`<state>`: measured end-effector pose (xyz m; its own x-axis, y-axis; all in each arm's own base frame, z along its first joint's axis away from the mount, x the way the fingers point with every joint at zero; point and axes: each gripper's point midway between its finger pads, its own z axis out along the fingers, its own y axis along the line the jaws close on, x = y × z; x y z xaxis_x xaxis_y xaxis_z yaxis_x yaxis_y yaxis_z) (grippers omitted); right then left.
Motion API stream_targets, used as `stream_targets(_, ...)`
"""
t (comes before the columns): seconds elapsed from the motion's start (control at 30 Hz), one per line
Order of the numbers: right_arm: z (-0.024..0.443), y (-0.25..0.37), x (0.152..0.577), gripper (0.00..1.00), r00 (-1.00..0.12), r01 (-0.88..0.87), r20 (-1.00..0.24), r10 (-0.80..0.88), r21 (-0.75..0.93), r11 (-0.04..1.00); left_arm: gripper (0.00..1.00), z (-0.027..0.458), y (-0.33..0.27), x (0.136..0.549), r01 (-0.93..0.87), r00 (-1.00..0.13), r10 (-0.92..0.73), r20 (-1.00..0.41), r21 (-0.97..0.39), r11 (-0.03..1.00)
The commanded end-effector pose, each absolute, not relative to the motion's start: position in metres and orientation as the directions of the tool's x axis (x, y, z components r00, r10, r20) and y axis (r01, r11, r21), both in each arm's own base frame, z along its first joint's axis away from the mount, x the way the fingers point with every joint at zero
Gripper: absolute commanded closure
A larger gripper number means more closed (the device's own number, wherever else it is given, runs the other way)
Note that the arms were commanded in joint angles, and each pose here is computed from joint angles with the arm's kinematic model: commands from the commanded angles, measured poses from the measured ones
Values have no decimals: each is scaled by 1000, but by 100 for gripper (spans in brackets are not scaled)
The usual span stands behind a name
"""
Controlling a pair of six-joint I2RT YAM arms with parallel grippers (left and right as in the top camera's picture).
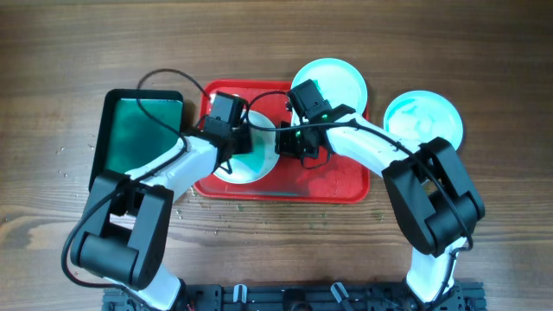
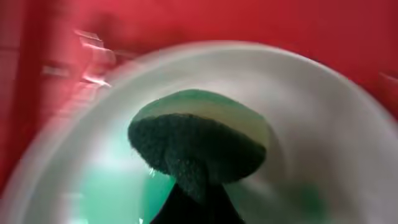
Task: Clean dirty plates on tray and stack at the side
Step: 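Grasp the lower plate with the right gripper and scrub it with the sponge, then lift the plate with the right gripper and stack it on the right plate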
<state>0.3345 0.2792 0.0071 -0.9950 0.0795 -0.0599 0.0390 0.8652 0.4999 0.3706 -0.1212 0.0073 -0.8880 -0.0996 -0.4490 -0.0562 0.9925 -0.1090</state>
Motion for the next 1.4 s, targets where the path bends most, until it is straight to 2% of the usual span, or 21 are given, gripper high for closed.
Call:
stream_targets(0.0,3,282,334,96,-997,40,-40,70,508,861,96,3,-34,360,-280,-865,-140,-482,230,932)
stream_targets(0.03,3,282,334,96,-997,41,-40,71,508,860,96,0,-32,352,-295,-874,-165,-457,230,927)
stream_targets(0.07,3,283,335,96,-996,38,-45,71,511,859,96,-10,-42,337,-269,-909,-187,-372,182,946)
stream_targets(0.1,3,283,335,96,-996,38,-45,71,511,859,96,-23,-80,311,-190,-962,-186,-200,2,982)
stream_targets(0.13,3,283,335,95,-996,37,-46,70,511,859,96,-25,-101,298,-140,-981,-151,-119,-101,985)
stream_targets(0.2,3,283,335,96,-997,34,-46,67,512,858,96,-11,-160,265,43,-998,56,18,-426,904)
stream_targets(0.27,4,284,334,96,-997,29,-46,61,516,856,96,10,-192,250,121,-985,171,21,-623,772)
stream_targets(0.33,4,284,335,96,-997,25,-49,59,518,855,96,17,-202,259,154,-984,176,-34,-666,730)
stream_targets(0.4,5,285,334,96,-998,17,-50,50,522,853,96,14,-199,285,166,-986,121,-115,-622,765)
stream_targets(0.47,5,285,334,96,-998,17,-49,50,522,853,96,5,-174,333,25,-973,-91,-213,-490,871)
stream_targets(0.53,5,286,333,96,-998,17,-44,47,525,851,96,11,-154,366,-37,-929,-194,-314,-444,895)
stream_targets(0.6,5,285,333,96,-998,18,-43,47,525,851,96,26,-112,400,-133,-874,-272,-402,-340,931)
stream_targets(0.63,5,285,333,96,-998,13,-46,43,524,852,96,32,-95,406,-179,-865,-294,-408,-296,938)
stream_targets(0.67,5,285,333,96,-998,12,-45,42,524,852,96,43,-64,408,-305,-842,-360,-401,-196,932)
stream_targets(0.73,5,285,333,96,-998,12,-46,42,524,852,96,62,-41,407,-368,-841,-381,-385,-110,923)
stream_targets(0.83,20,280,341,96,-994,-23,-103,31,487,873,96,95,-35,401,-386,-861,-388,-328,-75,919)
stream_targets(0.9,38,266,348,96,-983,-66,-181,8,396,916,96,104,-35,401,-382,-866,-382,-322,-68,922)
stream_targets(1.0,84,240,352,96,-925,-142,-373,-68,174,975,96,104,-35,401,-381,-867,-382,-321,-68,922)
stream_targets(1.1,125,207,347,96,-840,-94,-523,-144,-122,988,96,104,-35,403,-381,-863,-383,-329,-73,922)
stream_targets(1.27,182,180,335,96,-682,38,-661,-314,-461,887,96,104,-35,405,-381,-860,-384,-335,-77,921)
stream_targets(1.37,244,179,324,96,-492,202,-758,-428,-577,791,96,102,-35,404,-385,-860,-387,-331,-76,920)
